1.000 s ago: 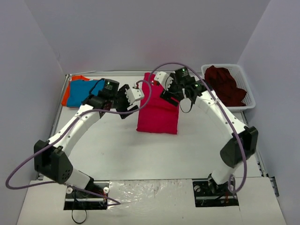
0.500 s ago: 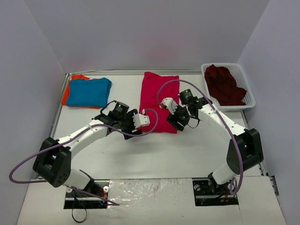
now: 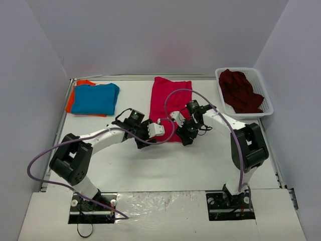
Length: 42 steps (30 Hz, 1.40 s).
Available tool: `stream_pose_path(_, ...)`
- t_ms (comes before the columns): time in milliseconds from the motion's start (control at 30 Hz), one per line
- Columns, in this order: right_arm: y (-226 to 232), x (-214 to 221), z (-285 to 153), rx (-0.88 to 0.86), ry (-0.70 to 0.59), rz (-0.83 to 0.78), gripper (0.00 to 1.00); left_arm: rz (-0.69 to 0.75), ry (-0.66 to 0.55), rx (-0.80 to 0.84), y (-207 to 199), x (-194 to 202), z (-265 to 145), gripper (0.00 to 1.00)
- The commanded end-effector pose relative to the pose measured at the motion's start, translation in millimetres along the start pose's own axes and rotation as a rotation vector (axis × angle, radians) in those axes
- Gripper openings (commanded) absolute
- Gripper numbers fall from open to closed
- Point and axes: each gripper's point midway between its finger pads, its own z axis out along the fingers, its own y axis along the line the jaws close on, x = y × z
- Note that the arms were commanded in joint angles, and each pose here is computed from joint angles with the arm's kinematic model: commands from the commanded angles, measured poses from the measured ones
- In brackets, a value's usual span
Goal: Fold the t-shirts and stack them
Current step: Grab one side of the 2/3 rectangular tshirt with both arms
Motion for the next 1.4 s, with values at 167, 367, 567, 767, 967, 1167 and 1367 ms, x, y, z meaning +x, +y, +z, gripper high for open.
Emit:
stream_pose_path(167,-2,-13,8,-0.054,-0.016,-0.027,0.47,0.061,-0.041,-0.006,19,-27,6,0.66)
stream_pose_path(367,0,-7,18,-0.081,0.009,-0.017,0.47,0.047,0.036,0.067,16,-20,15,0.55)
stream_pose_path(567,3,2,22,-0.099,0.043,-0.014,0.46,0.051,0.11,0.136,4,-7,19,0.43)
stream_pose_path(767,6,8,25,-0.114,0.053,-0.014,0.47,0.063,0.169,0.174,-6,5,22,0.42)
stream_pose_path(967,10,13,35,-0.142,0.077,-0.007,0.47,0.061,0.22,0.186,-13,12,29,0.42)
stream_pose_path(1167,12,20,45,-0.16,0.11,-0.004,0.47,0.071,0.274,0.195,-18,21,37,0.44)
stream_pose_path(1367,16,27,57,-0.177,0.15,0.015,0.29,0.087,0.323,0.176,-23,30,43,0.34)
